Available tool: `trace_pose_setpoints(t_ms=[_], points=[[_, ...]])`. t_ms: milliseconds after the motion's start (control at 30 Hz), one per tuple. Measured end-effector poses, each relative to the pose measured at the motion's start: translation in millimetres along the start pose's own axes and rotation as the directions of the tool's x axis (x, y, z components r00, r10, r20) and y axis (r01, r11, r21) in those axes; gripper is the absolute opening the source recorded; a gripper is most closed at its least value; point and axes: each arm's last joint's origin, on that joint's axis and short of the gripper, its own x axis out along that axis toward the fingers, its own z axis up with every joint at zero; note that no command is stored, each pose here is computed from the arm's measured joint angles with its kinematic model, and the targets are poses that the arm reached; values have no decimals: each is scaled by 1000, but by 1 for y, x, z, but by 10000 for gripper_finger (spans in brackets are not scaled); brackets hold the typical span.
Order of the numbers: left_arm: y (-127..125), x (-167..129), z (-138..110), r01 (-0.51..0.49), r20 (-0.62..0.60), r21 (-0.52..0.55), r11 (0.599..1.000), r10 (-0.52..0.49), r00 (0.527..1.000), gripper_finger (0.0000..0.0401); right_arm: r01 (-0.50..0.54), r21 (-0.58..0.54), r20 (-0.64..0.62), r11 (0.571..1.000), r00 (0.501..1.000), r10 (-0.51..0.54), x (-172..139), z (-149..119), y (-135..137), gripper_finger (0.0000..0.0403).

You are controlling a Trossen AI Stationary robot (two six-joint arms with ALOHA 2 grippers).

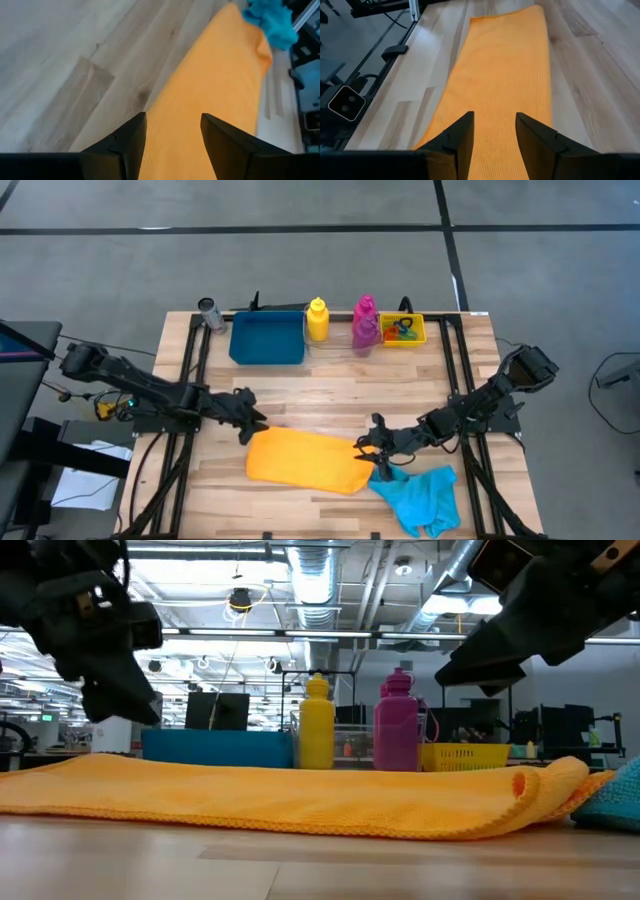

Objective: Pick & Place Sports Items
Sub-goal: Fold the orange towel

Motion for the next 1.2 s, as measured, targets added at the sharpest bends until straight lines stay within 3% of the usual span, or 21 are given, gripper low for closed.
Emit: trace_pose_setpoints(t_ms=[200,567,1200], points=[[7,17,-8,-16,-129,-6,1000,15,992,203,9,5,5,1000,1000,-9,1,1,-3,138],[22,24,-12,-132,-202,-25,991,124,972,225,8,-10,5,1000,1000,-8,1,1,-2,138],[16,21,-22,17,-403,-121,993,-65,913,216,7,-9,7,1000,1000,-7,1,2,-2,138]])
